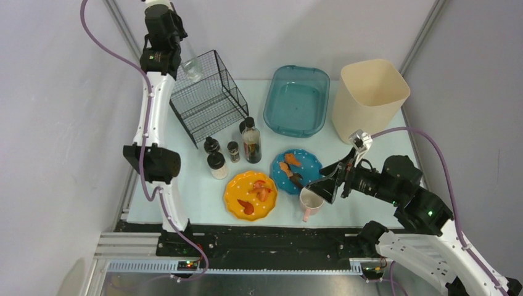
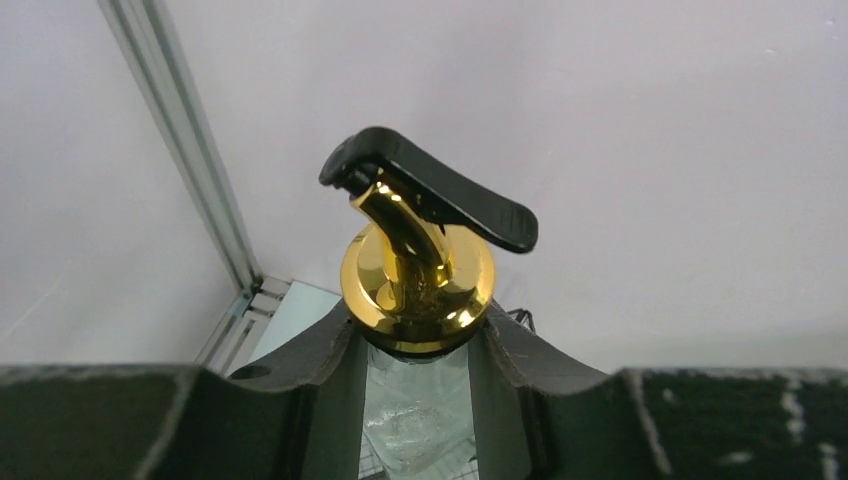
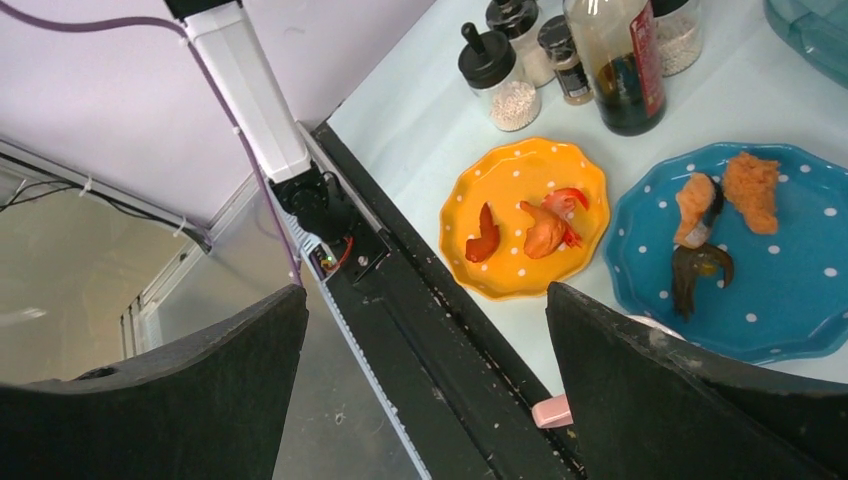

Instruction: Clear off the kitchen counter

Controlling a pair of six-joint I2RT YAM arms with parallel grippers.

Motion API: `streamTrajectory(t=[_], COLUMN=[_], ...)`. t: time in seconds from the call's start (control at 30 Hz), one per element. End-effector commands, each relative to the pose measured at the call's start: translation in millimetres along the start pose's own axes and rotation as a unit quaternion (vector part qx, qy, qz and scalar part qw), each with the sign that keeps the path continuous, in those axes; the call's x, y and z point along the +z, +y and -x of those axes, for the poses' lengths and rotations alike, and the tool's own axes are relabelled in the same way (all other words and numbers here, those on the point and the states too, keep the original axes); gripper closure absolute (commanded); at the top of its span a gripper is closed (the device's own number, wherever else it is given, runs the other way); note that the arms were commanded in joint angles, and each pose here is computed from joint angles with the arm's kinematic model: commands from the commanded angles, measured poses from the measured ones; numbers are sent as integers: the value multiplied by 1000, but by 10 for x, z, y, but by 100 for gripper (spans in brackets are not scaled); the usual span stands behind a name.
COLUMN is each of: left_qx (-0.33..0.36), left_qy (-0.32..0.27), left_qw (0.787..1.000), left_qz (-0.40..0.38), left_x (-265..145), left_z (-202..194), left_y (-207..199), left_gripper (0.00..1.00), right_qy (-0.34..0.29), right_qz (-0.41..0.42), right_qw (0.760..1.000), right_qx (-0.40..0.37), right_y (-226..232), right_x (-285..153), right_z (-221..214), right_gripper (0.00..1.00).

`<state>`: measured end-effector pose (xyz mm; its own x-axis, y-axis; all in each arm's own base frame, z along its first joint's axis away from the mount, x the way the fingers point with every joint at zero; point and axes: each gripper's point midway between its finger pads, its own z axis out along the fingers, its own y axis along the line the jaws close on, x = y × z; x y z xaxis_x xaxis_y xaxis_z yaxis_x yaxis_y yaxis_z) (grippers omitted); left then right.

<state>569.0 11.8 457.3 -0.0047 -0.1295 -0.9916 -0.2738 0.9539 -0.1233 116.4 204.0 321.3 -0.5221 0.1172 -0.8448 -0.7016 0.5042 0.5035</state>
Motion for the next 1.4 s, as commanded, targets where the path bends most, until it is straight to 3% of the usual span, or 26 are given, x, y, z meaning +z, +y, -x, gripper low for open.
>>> streamTrajectory(t=[0.0, 0.6, 1.0, 1.37], left_qx=[-72, -6, 31, 39], left_qy=[-112, -85, -41, -36], left_qw=[991, 996, 996, 994], left_qz=[-20, 34, 73, 93], left_x=[11, 373, 266, 47], left_z=[717, 281, -66, -372], left_y=[12, 289, 494, 669], left_gripper=[100, 100, 100, 100], right_qy=[-2, 13, 11, 16], right_qz=[30, 42, 47, 46], right_qw=[999, 999, 999, 999], right_qx=[-16, -26, -25, -16], right_y=[112, 132, 156, 152], right_x=[43, 129, 90, 76], right_z=[46, -44, -84, -152], right_gripper=[6, 5, 5, 5])
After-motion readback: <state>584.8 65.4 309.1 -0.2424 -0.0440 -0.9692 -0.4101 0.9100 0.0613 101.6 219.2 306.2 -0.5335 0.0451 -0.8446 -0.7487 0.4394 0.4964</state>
